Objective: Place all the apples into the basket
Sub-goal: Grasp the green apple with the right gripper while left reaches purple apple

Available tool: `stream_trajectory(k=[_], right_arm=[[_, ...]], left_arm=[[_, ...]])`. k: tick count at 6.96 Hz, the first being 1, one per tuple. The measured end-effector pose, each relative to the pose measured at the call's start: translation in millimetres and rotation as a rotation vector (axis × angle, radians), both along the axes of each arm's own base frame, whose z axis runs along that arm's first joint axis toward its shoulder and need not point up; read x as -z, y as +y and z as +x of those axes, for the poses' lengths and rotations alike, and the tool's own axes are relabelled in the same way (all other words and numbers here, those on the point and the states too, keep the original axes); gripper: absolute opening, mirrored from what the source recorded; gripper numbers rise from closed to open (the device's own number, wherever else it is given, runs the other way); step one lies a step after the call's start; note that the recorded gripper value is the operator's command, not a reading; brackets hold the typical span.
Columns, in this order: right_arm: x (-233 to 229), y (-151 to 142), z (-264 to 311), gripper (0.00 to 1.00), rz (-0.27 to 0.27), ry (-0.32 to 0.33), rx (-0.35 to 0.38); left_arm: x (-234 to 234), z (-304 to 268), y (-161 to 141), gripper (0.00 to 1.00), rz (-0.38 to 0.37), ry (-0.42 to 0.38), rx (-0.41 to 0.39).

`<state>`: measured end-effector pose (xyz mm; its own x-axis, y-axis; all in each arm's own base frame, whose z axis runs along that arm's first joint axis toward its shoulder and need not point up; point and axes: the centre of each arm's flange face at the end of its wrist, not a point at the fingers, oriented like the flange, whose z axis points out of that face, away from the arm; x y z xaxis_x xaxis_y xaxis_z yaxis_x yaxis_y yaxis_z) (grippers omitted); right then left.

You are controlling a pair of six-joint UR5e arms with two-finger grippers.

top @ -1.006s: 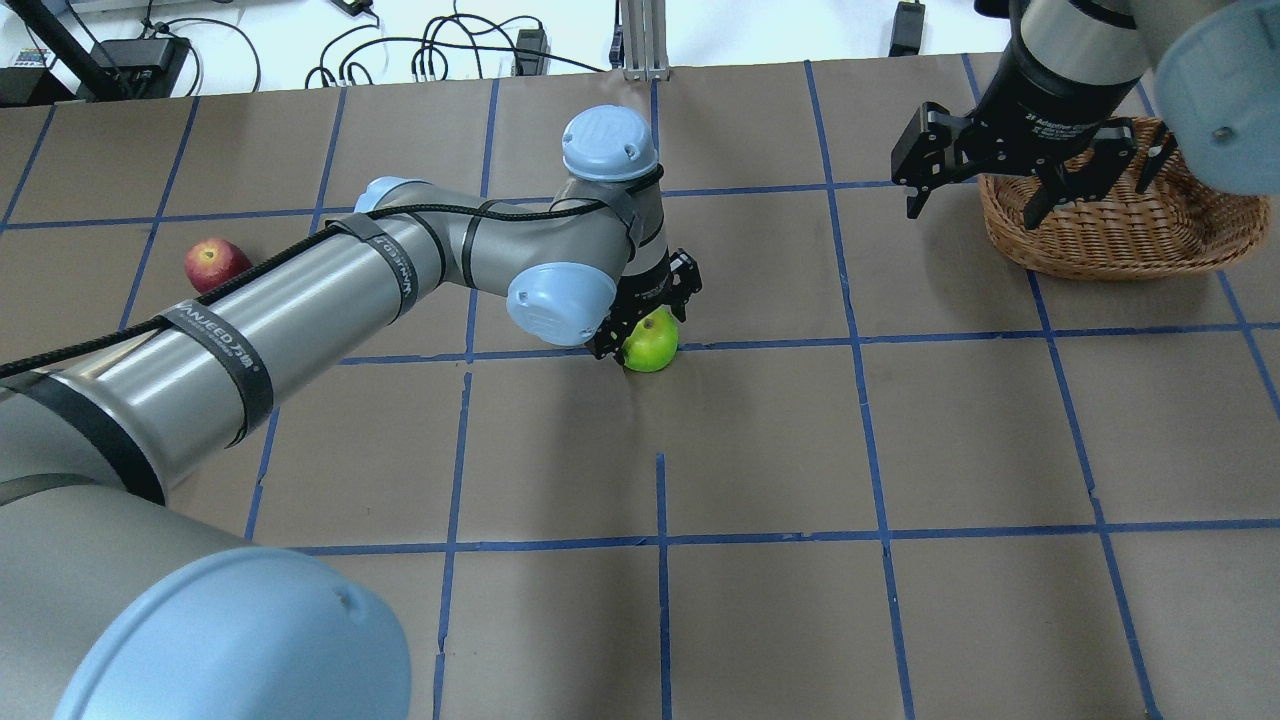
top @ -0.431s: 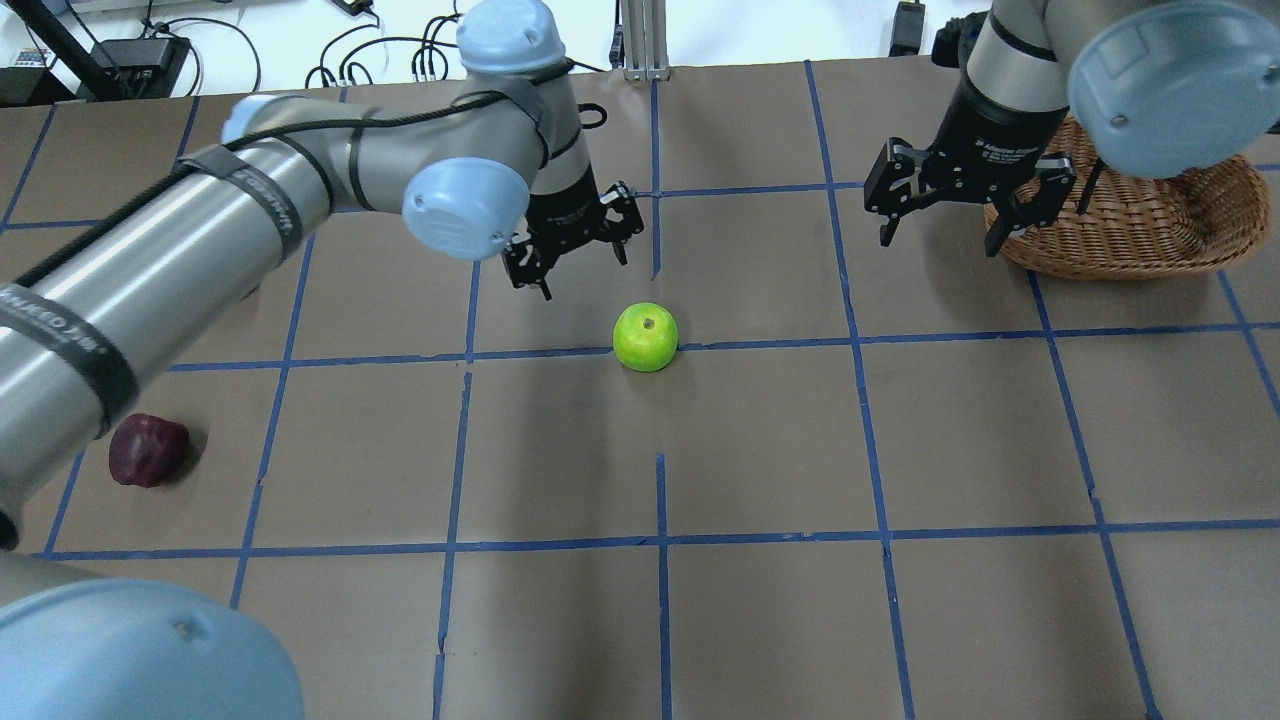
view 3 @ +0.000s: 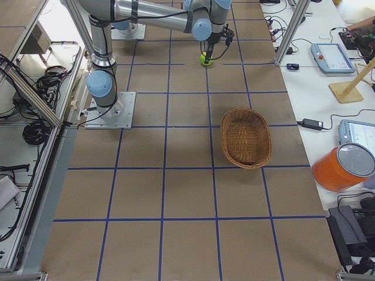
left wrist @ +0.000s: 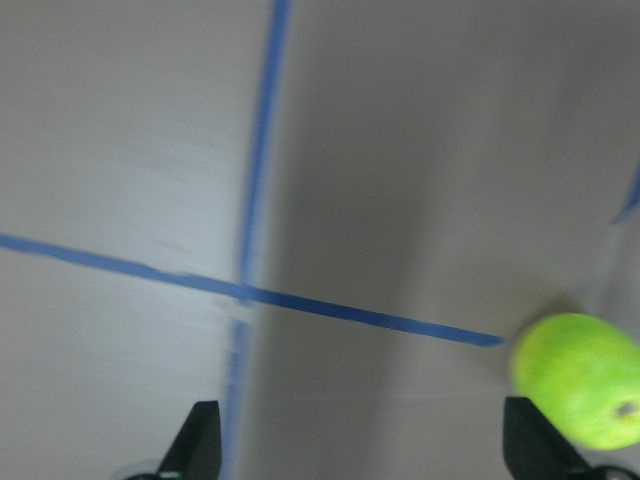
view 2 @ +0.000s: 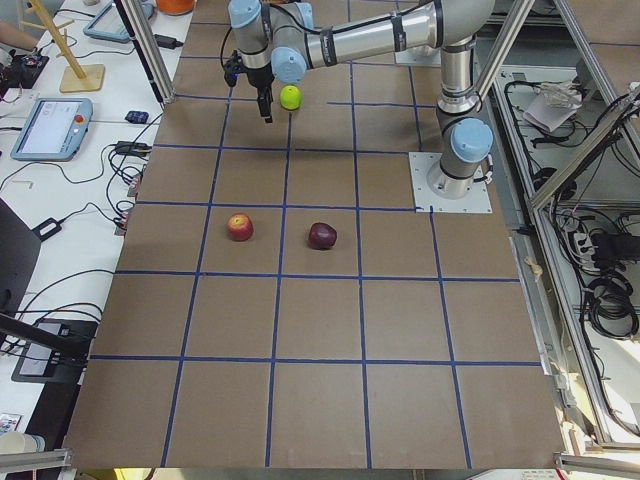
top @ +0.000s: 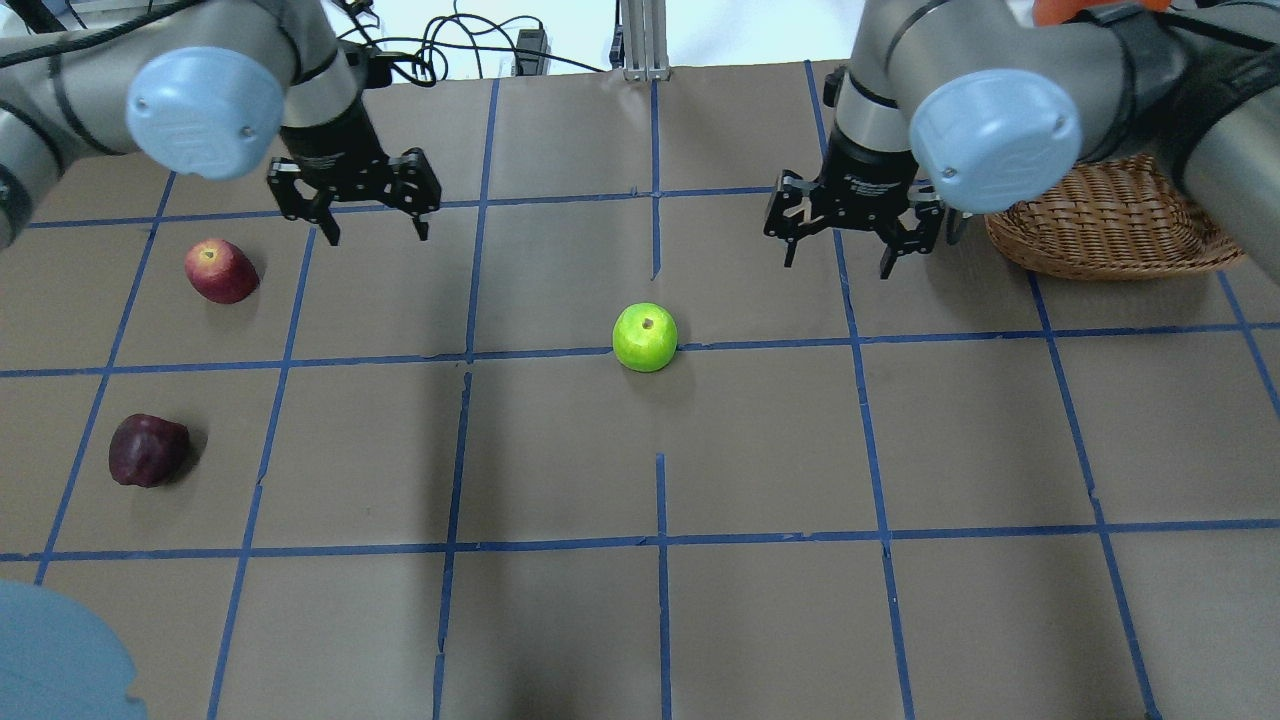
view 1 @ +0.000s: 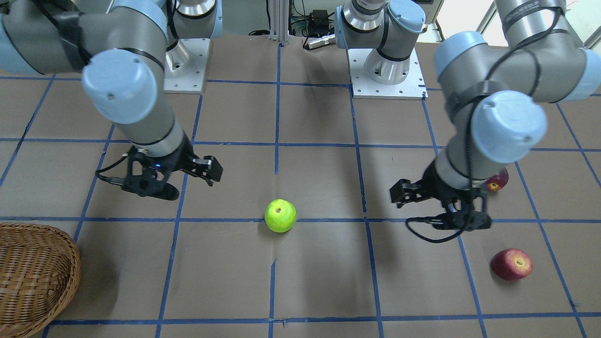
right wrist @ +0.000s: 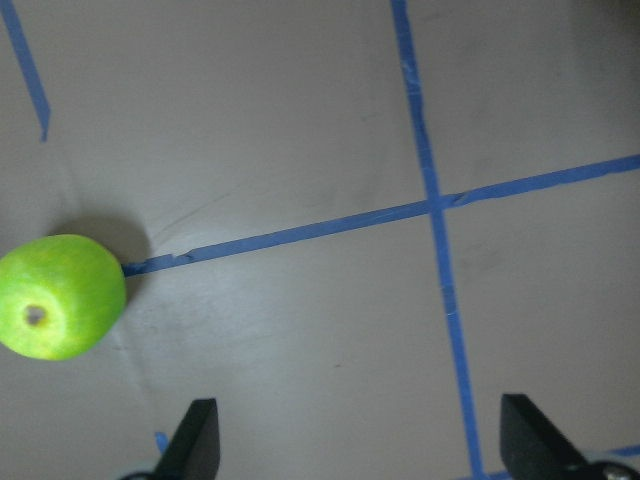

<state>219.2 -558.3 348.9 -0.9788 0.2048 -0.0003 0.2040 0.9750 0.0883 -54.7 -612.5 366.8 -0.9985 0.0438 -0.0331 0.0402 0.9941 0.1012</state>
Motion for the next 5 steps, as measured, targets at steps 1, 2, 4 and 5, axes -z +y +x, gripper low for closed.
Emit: stream_trajectory(k=[1,2,4,5], right_arm=[[27,-3,43,1.00,-0.028,0.000,0.009],[52,-2,78,1.00,-0.041,-0.002,0.017],[87,2,120,1.00,-0.030,-0.023,0.013],[96,1,130,1.00,-0.046,-0.053,0.005]], left_arm=[[0,61,8,1.00,0.018,0.012,0.119],[10,124,22,1.00,0.040,0.036,0.233],[50,233,64,1.00,0.061,0.092,0.322],[80,269,87,1.00,0.048,0.103,0.346]])
